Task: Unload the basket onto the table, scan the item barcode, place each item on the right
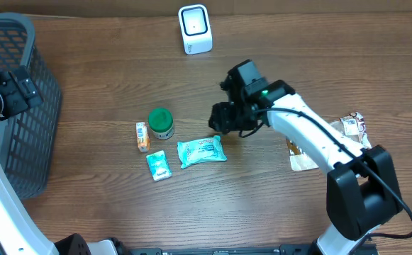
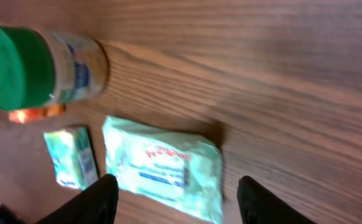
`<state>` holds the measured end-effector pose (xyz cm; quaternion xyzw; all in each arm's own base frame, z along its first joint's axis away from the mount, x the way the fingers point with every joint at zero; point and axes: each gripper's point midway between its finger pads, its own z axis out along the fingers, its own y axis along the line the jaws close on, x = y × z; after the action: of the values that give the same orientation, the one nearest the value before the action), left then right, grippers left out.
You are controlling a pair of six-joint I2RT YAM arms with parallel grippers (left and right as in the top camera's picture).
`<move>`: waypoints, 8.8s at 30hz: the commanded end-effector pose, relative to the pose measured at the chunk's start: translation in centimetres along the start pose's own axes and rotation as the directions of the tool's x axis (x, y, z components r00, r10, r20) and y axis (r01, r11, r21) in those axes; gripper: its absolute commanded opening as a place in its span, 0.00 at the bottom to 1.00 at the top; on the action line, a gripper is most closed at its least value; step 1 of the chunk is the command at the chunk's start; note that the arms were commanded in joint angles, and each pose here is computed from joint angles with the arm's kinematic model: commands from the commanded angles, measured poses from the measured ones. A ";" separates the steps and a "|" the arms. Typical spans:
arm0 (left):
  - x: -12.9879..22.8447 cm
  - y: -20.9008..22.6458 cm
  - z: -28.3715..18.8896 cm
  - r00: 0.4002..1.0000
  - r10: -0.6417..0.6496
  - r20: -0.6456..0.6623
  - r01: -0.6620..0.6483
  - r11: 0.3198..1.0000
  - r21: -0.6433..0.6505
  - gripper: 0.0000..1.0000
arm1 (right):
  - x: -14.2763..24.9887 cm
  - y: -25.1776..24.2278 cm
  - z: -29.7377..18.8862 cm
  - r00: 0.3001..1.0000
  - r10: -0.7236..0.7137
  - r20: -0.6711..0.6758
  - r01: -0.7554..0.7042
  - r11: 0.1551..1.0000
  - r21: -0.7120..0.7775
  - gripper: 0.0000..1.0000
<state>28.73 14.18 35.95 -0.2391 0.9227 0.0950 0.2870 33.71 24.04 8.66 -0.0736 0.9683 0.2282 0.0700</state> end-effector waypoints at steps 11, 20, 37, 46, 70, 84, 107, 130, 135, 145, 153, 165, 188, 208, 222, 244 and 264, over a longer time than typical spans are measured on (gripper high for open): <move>-0.3 0.3 -0.2 1.000 0.018 0.013 -0.018 1.000 -0.010 1.00 | 4.6 -1.1 4.3 0.978 -0.020 -0.207 -0.007 0.992 -0.130 0.85; -0.3 0.3 -0.2 1.000 0.018 0.013 -0.018 1.000 -0.010 0.99 | 5.8 -1.9 6.3 0.963 0.000 -0.270 -0.031 0.993 -0.113 0.76; -0.3 0.3 -0.2 1.000 0.018 0.012 -0.018 1.000 -0.010 1.00 | 7.8 -1.4 10.2 0.942 0.027 -0.335 -0.060 0.994 -0.089 0.08; -0.3 0.3 -0.2 1.000 0.018 0.012 -0.018 1.000 -0.010 1.00 | 6.0 -0.8 10.1 0.960 0.049 -0.277 -0.083 0.991 -0.110 0.04; -0.3 0.3 -0.2 1.000 0.018 0.012 -0.018 1.000 -0.010 0.99 | 4.8 -6.8 -10.7 0.976 -0.080 0.203 -0.103 0.648 0.754 0.04; -0.3 0.3 -0.2 1.000 0.018 0.012 -0.018 1.000 -0.010 1.00 | 5.0 -8.3 -6.7 0.998 -0.010 0.058 -0.045 0.518 0.854 0.04; -0.3 0.3 -0.2 1.000 0.018 0.012 -0.018 1.000 -0.010 0.99 | 3.4 3.0 -3.6 0.990 -0.141 -0.016 0.128 0.841 0.526 0.57; -0.3 0.3 -0.2 1.000 0.018 0.013 -0.018 1.000 -0.010 0.99 | 1.8 -15.5 -5.5 0.933 0.358 -0.023 -0.321 0.862 0.391 0.34; -0.3 0.3 -0.2 1.000 0.018 0.012 -0.018 1.000 -0.010 0.99 | 4.8 -17.2 -5.9 0.878 0.477 -0.030 -0.397 0.762 0.511 0.11; -0.3 0.3 -0.2 1.000 0.018 0.013 -0.018 1.000 -0.010 1.00 | 5.1 -16.6 -4.3 0.868 0.497 -0.002 -0.428 0.750 0.503 0.04; -0.3 0.3 -0.2 1.000 0.018 0.013 -0.018 1.000 -0.010 1.00 | 5.7 -17.0 -1.9 0.871 0.491 0.025 -0.439 0.753 0.491 0.04; -0.3 0.3 -0.2 1.000 0.018 0.013 -0.018 1.000 -0.010 1.00 | 1.6 -11.0 2.1 0.989 0.148 0.019 -0.148 0.954 0.262 0.04; -0.3 0.3 -0.2 1.000 0.018 0.012 -0.018 1.000 -0.010 0.99 | -0.3 -0.6 -4.4 0.999 -0.037 -0.012 0.038 0.994 0.100 0.15; -0.3 0.3 -0.2 1.000 0.018 0.013 -0.018 1.000 -0.010 1.00 | 4.9 -4.1 1.1 0.890 0.445 0.098 -0.454 0.844 0.287 0.04; -0.3 0.3 -0.2 1.000 0.018 0.013 -0.018 1.000 -0.010 0.99 | 5.4 -6.0 2.4 0.885 0.447 0.128 -0.460 0.802 0.381 0.04; -0.3 0.3 -0.2 1.000 0.018 0.013 -0.018 1.000 -0.010 1.00 | 6.9 -6.2 6.6 0.904 0.427 0.015 -0.397 0.826 0.399 0.29; -0.3 0.3 -0.2 1.000 0.018 0.012 -0.018 1.000 -0.010 1.00 | 1.4 0.5 5.0 0.989 -0.138 -0.045 0.142 0.983 0.113 0.58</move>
<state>28.73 14.18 35.95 -0.2391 0.9227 0.0950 0.2870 31.86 25.52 2.35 -0.1037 0.9827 0.1434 0.0555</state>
